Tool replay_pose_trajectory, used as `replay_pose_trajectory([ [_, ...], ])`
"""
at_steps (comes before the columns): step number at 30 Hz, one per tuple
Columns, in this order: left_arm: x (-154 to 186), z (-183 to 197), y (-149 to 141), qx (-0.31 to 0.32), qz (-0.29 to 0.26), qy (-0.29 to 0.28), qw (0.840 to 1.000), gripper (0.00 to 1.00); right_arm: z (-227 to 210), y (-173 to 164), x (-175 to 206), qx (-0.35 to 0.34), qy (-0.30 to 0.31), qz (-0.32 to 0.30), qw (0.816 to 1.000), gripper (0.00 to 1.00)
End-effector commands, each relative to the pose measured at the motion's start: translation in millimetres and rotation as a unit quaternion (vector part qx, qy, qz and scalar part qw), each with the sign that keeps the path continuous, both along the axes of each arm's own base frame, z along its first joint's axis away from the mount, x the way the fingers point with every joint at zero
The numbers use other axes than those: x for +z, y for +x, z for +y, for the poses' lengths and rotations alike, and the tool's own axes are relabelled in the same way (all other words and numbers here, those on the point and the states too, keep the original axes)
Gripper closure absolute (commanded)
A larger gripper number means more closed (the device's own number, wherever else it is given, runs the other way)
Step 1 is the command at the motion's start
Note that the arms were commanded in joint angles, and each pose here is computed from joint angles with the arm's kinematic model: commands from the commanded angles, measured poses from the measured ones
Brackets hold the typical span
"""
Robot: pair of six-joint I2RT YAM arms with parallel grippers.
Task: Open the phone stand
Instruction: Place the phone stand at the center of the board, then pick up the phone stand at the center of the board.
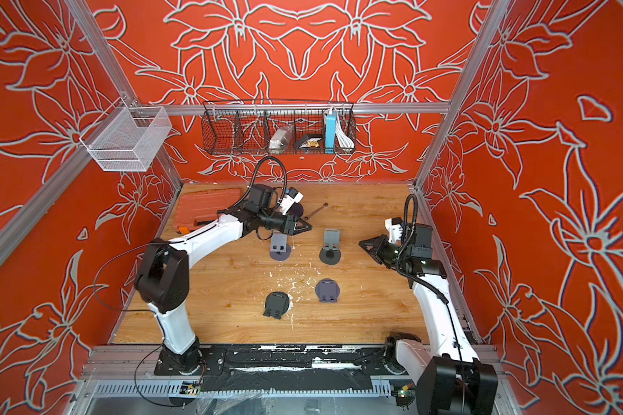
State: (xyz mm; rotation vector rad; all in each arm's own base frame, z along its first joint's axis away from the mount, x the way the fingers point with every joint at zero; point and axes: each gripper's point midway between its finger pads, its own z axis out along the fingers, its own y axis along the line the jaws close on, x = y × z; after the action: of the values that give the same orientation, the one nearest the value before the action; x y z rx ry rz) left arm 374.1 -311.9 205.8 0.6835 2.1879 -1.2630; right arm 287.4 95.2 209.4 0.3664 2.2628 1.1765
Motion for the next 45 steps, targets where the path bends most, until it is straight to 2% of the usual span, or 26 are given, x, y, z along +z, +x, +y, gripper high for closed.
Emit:
replay_pose_trajectory([
  [1, -16, 21, -32, 0.036, 0.053, 0.029, 0.997, 0.46, 6, -4, 10, 0.016, -0.019, -0.019, 0.999, 0.81],
  [5, -42, 45, -73, 0.059, 0.102, 0.054, 0.991, 0.46, 27, -15, 9, 0.043, -0.029, -0.026, 0.998, 0.81],
  [9, -68, 62, -102, 0.092, 0.141, 0.051, 0.984, 0.49, 56, -28, 3, 0.084, -0.036, -0.027, 0.995, 0.81],
  [16, -100, 74, -141, 0.120, 0.151, 0.064, 0.979, 0.53, 95, -49, -15, 0.151, -0.036, -0.015, 0.988, 0.82],
  [25, -123, 100, -162, 0.174, 0.124, 0.058, 0.975, 0.55, 116, -61, -36, 0.189, -0.044, 0.009, 0.981, 0.82],
  [30, -131, 99, -171, 0.161, 0.133, 0.054, 0.976, 0.55, 123, -58, -41, 0.192, -0.043, 0.014, 0.980, 0.83],
  [45, -158, 96, -174, 0.151, 0.162, 0.063, 0.973, 0.57, 132, -52, -48, 0.195, -0.049, 0.019, 0.979, 0.83],
])
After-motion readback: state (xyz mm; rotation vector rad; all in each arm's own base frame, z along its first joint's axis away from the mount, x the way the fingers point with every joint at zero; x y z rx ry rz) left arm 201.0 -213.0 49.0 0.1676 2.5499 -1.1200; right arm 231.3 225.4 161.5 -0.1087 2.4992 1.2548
